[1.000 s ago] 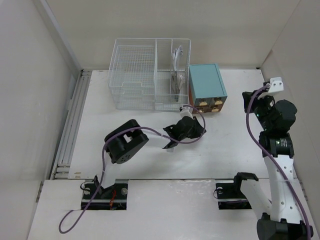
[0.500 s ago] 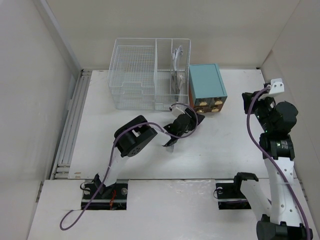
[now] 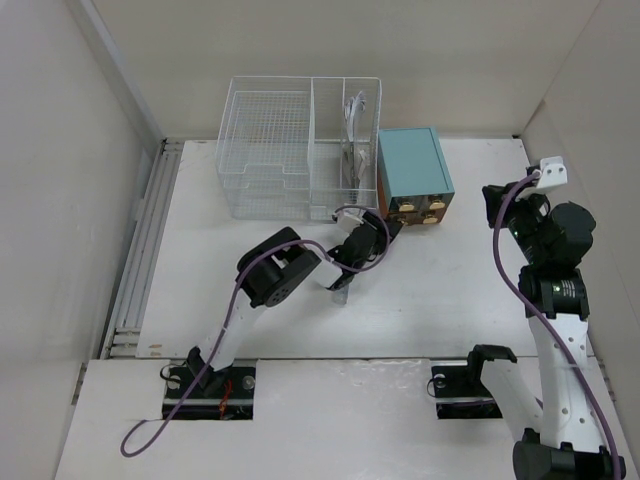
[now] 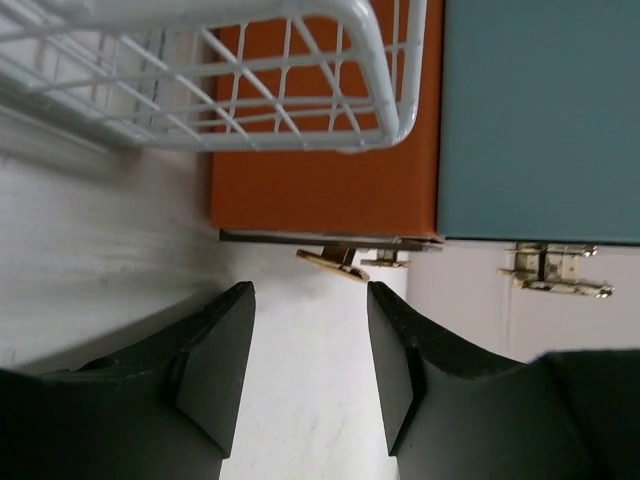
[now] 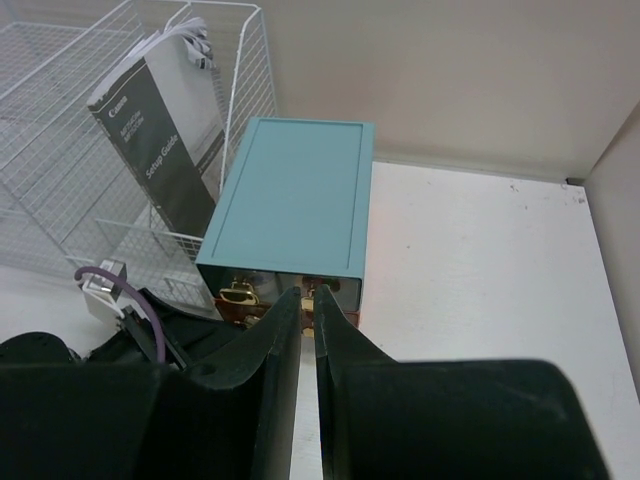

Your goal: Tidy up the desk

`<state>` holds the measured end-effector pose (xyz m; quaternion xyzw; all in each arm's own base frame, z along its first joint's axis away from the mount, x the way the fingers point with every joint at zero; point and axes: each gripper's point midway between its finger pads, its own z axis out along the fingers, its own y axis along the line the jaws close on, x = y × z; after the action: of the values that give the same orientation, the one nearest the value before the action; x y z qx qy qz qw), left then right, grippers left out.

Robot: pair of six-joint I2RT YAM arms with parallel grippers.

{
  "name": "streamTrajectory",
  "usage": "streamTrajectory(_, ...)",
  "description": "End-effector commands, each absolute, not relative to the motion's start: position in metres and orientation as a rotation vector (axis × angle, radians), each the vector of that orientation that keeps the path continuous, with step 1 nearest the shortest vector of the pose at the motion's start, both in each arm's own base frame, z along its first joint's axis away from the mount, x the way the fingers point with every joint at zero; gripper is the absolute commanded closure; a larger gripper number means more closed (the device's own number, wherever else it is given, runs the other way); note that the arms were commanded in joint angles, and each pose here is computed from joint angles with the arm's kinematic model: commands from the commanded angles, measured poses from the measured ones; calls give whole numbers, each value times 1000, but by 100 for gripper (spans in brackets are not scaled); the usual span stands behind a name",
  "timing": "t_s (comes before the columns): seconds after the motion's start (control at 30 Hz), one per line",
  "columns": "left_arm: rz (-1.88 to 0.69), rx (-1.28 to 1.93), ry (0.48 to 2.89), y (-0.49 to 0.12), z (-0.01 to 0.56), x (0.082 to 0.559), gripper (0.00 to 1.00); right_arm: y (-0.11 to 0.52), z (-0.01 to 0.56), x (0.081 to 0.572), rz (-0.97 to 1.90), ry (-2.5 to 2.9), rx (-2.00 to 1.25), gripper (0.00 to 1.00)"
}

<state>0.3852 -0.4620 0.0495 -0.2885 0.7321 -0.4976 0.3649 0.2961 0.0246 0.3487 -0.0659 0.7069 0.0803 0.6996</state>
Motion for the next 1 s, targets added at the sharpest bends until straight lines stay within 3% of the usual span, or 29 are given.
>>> streamTrajectory(0.0,-1392,-753,1784,-468,70,398,54,26,363,294,187,1539,-152,84)
streamTrajectory(0.4,-1427,-766,1772,-482,70,418,54,27,360,296,189,1546,-167,84)
streamTrajectory(0.57,-1382,-782,1794,-480,63,420,65,27,360,296,189,1546,-167,84)
streamTrajectory(0.73,-1394,-815,1782,-474,61,417,83,27,356,296,191,1555,-165,84)
streamTrajectory(0.97,-1412,-806,1775,-475,65,411,86,27,356,296,191,1555,-165,84)
